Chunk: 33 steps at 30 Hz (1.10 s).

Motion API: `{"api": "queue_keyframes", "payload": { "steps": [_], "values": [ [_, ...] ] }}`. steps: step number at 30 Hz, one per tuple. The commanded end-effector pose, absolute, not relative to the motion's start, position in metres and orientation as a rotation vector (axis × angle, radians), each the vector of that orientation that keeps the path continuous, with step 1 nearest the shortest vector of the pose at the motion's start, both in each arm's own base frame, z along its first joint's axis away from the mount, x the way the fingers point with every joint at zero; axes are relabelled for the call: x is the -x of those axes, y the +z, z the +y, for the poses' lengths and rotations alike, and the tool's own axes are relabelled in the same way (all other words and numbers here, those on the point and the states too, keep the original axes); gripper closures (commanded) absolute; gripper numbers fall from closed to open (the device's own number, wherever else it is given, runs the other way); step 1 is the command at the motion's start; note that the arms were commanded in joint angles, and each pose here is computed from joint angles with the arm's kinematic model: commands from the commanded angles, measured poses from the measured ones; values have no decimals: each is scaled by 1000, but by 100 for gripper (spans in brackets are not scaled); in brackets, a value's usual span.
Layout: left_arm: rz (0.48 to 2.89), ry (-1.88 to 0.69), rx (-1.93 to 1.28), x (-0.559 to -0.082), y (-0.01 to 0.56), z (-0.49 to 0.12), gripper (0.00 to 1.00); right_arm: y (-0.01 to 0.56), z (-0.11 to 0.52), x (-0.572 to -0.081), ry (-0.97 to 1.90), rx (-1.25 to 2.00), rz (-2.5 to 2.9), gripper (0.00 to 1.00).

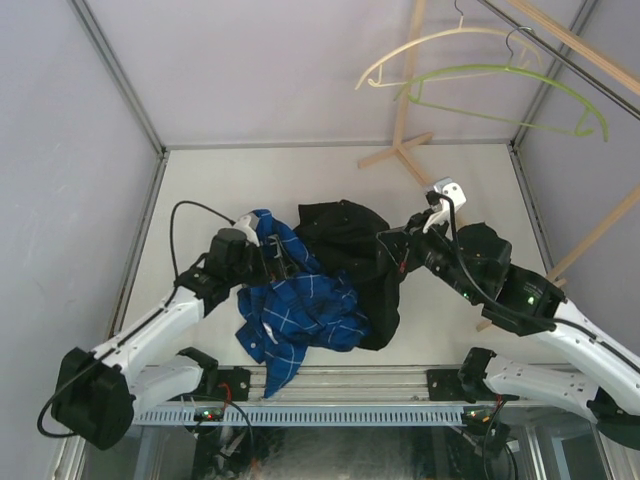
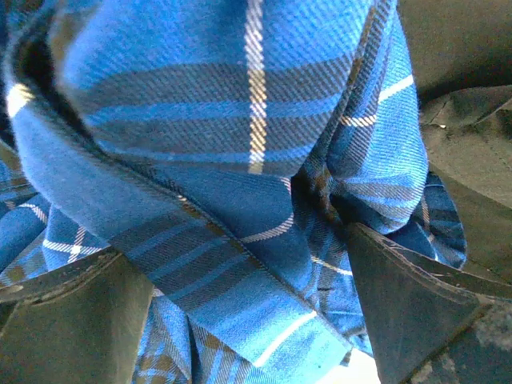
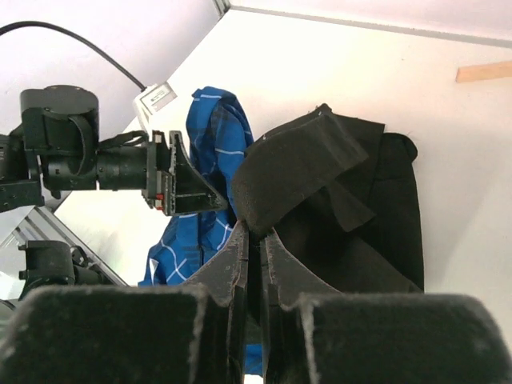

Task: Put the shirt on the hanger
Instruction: Adjust the shirt at the center of the board.

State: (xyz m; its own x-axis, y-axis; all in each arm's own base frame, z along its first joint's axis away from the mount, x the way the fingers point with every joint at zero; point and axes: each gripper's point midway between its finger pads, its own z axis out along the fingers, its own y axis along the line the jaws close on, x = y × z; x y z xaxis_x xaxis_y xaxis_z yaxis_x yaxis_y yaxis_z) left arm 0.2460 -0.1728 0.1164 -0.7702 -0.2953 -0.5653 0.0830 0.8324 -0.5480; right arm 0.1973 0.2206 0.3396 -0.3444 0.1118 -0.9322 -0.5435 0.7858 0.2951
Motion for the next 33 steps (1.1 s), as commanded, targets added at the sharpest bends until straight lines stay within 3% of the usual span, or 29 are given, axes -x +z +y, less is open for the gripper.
{"api": "queue_keyframes", "payload": {
  "steps": [1, 7, 12, 19, 26, 33],
  "values": [
    [2246, -784, 115, -267, 138, -198, 4, 342, 220, -194, 725, 317, 1816, 100],
    [2261, -671, 169, -271, 142, -184, 67, 340, 205, -194, 671, 286, 1822, 100],
    [2146, -533, 265, -274, 194, -137, 99, 337, 177, -198, 576, 194, 1821, 100],
    [1912, -462, 410, -263, 298, -60, 100, 372, 126, -197, 477, 74, 1695, 100],
    [1740, -328, 443, -236, 406, -20, 100, 418, 99, -189, 443, 70, 1594, 100],
    [1565, -219, 552, -209, 472, 13, 100, 401, 105, -189, 436, 95, 1649, 100]
  ]
}}
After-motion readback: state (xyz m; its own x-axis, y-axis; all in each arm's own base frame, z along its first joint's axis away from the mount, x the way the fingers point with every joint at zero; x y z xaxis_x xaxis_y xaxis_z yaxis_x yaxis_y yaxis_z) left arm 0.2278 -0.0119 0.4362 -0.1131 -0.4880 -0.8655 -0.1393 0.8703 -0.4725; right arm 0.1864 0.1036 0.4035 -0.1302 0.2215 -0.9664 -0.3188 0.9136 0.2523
